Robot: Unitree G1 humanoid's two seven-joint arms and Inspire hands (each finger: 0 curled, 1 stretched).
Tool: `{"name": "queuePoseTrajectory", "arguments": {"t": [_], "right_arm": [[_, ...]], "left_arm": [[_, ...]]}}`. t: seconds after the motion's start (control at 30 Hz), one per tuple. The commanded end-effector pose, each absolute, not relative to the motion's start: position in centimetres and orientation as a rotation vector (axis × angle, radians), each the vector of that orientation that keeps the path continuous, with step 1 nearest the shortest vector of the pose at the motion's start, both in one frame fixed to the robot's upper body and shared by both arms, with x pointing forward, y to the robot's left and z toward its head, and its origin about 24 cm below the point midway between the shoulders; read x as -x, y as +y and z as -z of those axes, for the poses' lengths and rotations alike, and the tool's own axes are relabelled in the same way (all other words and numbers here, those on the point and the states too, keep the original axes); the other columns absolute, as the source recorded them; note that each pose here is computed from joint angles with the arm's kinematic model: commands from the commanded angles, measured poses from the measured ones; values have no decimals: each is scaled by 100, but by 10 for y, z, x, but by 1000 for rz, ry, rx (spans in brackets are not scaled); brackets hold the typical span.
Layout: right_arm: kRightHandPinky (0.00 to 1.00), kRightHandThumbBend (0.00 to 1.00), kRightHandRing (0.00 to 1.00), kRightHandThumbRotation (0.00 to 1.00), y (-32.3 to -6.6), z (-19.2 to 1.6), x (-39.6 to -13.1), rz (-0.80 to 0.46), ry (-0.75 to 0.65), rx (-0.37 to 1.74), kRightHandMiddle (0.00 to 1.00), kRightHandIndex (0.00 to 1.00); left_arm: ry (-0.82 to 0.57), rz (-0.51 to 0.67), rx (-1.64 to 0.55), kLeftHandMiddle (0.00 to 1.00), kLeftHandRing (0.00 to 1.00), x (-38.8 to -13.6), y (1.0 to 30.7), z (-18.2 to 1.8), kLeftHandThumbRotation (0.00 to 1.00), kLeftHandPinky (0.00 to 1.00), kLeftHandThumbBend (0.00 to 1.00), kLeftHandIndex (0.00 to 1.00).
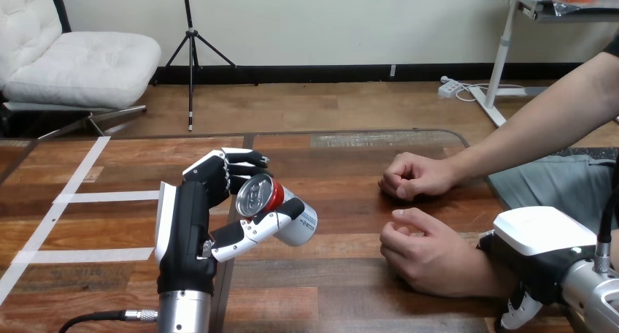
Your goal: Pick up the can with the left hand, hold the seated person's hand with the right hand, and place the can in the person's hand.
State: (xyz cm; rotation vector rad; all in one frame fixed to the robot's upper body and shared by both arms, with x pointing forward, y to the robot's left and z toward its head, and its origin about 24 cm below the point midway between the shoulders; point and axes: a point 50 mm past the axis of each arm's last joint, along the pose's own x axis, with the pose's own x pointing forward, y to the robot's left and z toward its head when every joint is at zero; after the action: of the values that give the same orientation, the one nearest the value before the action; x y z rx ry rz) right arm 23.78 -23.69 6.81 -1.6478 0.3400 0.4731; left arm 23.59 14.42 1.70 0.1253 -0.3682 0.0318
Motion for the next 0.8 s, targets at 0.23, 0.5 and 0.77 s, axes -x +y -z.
{"name": "queuePoseTrajectory", "arguments": {"t": [0.23,0.5,0.77], "right_arm": [[66,77,72,4,-229,-81,-248,-447,274,1675,74,72],[55,72,66,1,-228,-79,-249,-445,278,1691,70,69],[29,69,42,0,-228,-77,-249,-406,233,1678,49,59]], "left_arm": [[-499,-40,-110,47,42,-242,142,-42,0,41,70,52],[-497,-37,-108,47,42,-242,143,-42,0,41,70,52],[-492,-39,-112,47,42,-241,144,-42,0,41,70,52]]}}
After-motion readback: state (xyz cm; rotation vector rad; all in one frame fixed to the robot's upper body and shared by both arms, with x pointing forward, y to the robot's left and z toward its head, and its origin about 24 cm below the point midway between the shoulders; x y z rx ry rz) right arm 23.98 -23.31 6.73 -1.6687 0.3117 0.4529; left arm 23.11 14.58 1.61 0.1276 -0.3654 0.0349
